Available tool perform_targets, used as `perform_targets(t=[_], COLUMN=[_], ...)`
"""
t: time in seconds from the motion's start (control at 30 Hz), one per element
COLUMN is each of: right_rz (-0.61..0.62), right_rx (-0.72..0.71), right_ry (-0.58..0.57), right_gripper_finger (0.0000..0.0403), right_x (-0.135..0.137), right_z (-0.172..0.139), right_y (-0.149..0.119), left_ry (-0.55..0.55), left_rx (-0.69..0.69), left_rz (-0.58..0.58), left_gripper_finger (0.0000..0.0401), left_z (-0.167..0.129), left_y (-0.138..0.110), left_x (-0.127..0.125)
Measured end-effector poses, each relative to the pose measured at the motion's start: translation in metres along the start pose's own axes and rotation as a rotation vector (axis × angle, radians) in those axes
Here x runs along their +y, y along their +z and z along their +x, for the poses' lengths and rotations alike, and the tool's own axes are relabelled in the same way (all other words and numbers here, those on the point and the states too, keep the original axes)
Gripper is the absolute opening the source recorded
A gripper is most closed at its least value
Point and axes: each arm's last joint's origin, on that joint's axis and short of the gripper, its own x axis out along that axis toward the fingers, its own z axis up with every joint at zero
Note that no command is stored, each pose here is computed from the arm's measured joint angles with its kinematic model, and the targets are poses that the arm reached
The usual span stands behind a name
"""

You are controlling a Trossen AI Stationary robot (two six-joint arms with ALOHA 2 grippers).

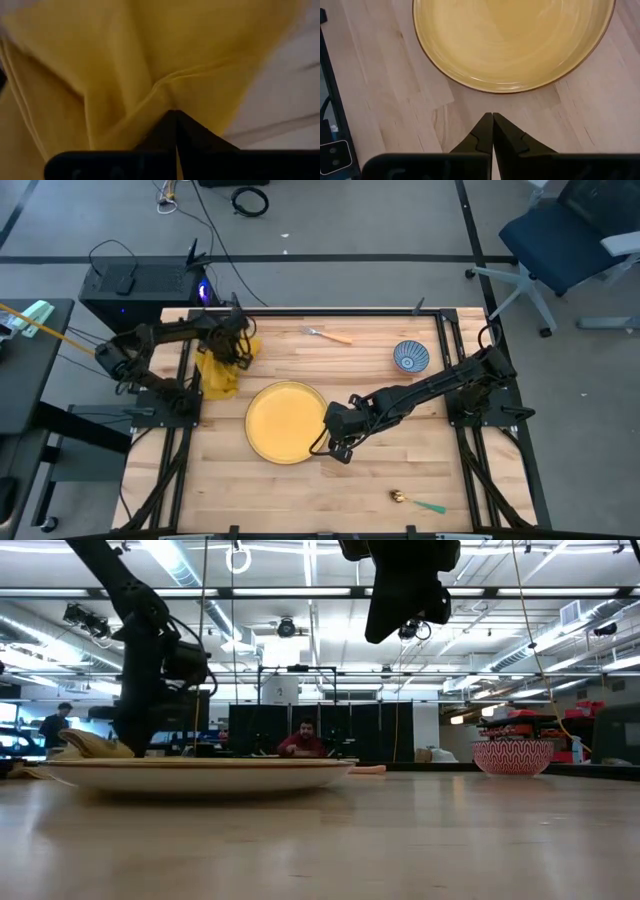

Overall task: Set table place
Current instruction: Move the yellow napkin to the top left of the table, then put the blue-patterned bowl on top of the yellow plate

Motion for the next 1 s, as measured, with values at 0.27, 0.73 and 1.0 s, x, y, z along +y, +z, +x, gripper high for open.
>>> perform_targets(t=[0.27,0.73,1.0], right_rz=[0.000,0.001,0.001], right_rx=[0.000,0.000,0.002], right_ry=[0.000,-0.001,-0.002], right_gripper_finger=[0.0016,0.0016,0.0016], right_x=[0.000,0.000,0.000], right_z=[0.000,0.000,0.000], right_y=[0.000,0.000,0.000], left_ry=[-0.047,-0.137,-0.183], left_rx=[-0.129,0.086,0.069], left_rz=[-0.066,-0.051,-0.021], left_gripper_finger=[0.0009,0.0009,0.0009], left_z=[-0.020,-0.051,-0.084], left_y=[0.032,0.026,0.003], left_x=[0.016,0.010,-0.006])
